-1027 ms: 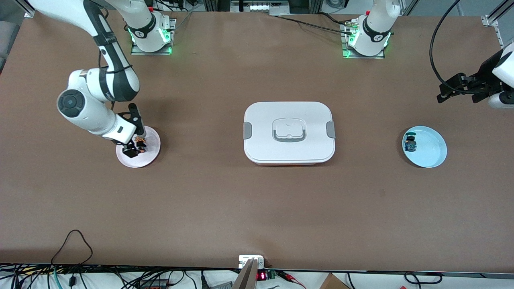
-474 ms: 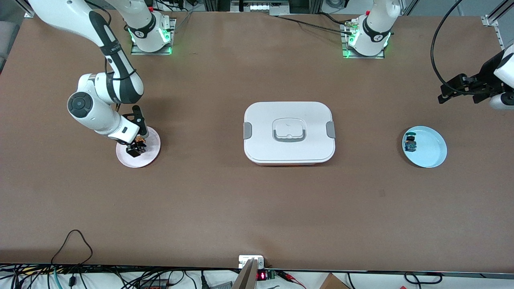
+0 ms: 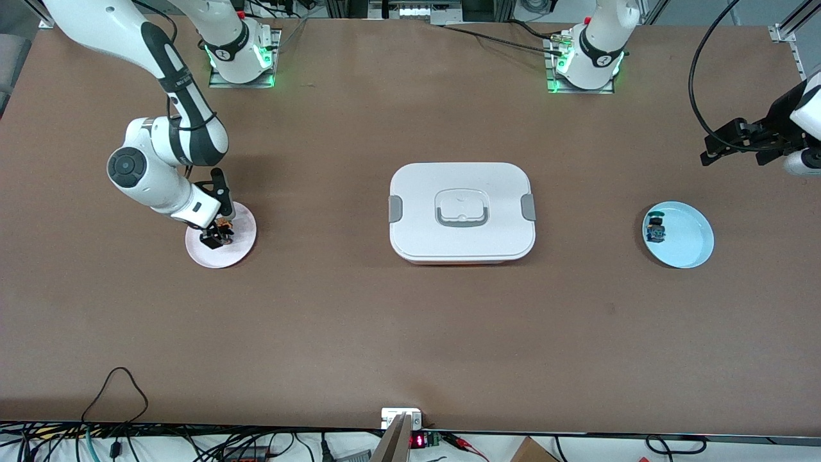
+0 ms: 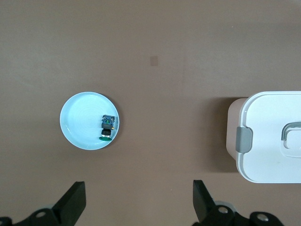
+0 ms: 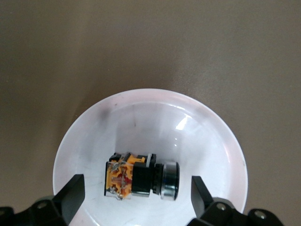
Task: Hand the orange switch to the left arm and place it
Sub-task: 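Close the right gripper on the orange switch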
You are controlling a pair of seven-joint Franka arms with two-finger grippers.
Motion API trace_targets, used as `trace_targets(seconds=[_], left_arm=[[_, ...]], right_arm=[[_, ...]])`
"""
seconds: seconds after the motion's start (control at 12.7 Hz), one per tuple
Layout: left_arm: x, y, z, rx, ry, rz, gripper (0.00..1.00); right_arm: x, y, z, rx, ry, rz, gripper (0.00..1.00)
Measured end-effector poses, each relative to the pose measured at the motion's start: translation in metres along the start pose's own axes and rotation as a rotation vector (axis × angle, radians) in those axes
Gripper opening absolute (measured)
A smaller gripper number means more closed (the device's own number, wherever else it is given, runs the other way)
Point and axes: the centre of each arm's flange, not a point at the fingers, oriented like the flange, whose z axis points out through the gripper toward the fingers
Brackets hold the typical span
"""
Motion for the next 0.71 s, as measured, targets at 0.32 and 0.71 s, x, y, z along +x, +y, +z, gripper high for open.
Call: trace_targets(seconds=[0.32, 0.71], left_arm=[[0.0, 0.0, 0.0, 0.0, 0.0, 0.0, 1.0], [0.0, 0.0, 0.0, 0.0, 0.0, 0.0, 1.0]], right_arm=[[0.002, -0.006, 0.009, -0.003, -0.001, 0.011, 1.0], [0.002, -0.006, 0.027, -0.015, -0.003, 0.027, 1.0]])
